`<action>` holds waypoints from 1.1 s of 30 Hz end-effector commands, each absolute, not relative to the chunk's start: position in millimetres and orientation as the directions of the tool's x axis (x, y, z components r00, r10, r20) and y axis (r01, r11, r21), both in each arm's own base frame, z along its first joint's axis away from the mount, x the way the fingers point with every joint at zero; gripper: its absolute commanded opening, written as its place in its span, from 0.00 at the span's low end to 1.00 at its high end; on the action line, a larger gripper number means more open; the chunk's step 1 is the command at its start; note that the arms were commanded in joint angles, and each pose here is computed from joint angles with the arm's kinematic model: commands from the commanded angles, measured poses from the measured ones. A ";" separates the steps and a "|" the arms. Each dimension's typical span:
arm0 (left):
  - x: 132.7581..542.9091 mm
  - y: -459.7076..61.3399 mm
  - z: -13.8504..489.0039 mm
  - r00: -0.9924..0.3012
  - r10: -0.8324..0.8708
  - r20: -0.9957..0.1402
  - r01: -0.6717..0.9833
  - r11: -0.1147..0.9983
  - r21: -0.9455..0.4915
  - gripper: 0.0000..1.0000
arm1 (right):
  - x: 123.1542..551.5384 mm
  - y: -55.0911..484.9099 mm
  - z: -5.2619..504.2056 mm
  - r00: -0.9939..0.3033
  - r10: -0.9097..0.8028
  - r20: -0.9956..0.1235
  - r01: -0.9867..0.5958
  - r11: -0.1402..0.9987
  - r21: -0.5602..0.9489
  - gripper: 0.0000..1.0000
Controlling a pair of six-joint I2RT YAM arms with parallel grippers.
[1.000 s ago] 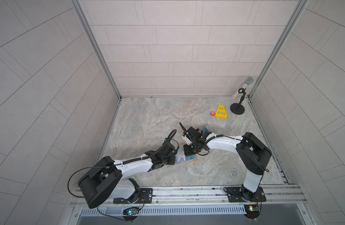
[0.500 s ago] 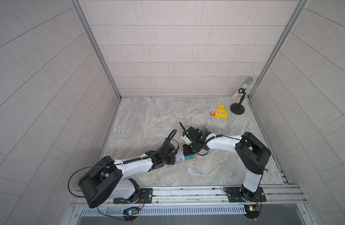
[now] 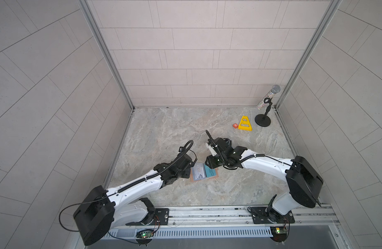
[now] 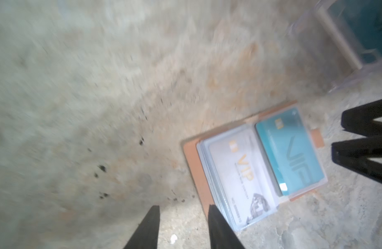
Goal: Insert credit cards into a card holder
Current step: Insert the credit card into the card slot, then reset both arms
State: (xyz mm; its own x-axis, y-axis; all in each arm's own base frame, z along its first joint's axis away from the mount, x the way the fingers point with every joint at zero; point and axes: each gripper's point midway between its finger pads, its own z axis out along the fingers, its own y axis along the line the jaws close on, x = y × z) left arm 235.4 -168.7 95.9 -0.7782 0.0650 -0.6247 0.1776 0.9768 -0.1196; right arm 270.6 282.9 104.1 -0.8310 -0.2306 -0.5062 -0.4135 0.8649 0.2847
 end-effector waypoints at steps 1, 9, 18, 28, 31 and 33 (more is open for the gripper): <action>251.4 -123.2 131.2 -0.671 0.113 -0.733 0.070 0.994 0.088 0.55 | 288.8 235.8 121.8 -0.757 -0.245 -0.606 -0.350 0.935 0.060 0.43; 275.6 -45.5 202.0 -0.456 0.191 -0.869 -0.278 0.897 0.343 0.66 | 317.1 115.7 177.0 -0.603 -0.238 -0.762 -0.001 0.955 -0.297 0.45; 291.0 5.8 195.7 -0.363 0.188 -0.913 -0.474 0.806 0.354 0.71 | 322.8 -3.8 188.1 -0.509 -0.110 -0.854 0.370 0.868 -0.333 0.49; 318.4 42.0 166.8 -0.379 0.097 -0.920 -0.500 0.815 0.292 0.96 | 336.3 -49.8 144.4 -0.471 -0.079 -0.879 0.483 0.810 -0.332 0.57; 329.1 46.1 154.1 -0.406 0.100 -0.909 -0.473 0.828 0.302 1.00 | 340.9 -52.0 138.2 -0.470 -0.092 -0.878 0.477 0.810 -0.340 0.62; 334.6 48.4 143.8 -0.425 0.083 -0.902 -0.452 0.843 0.291 1.00 | 343.6 -49.9 135.5 -0.447 -0.099 -0.889 0.461 0.826 -0.324 0.64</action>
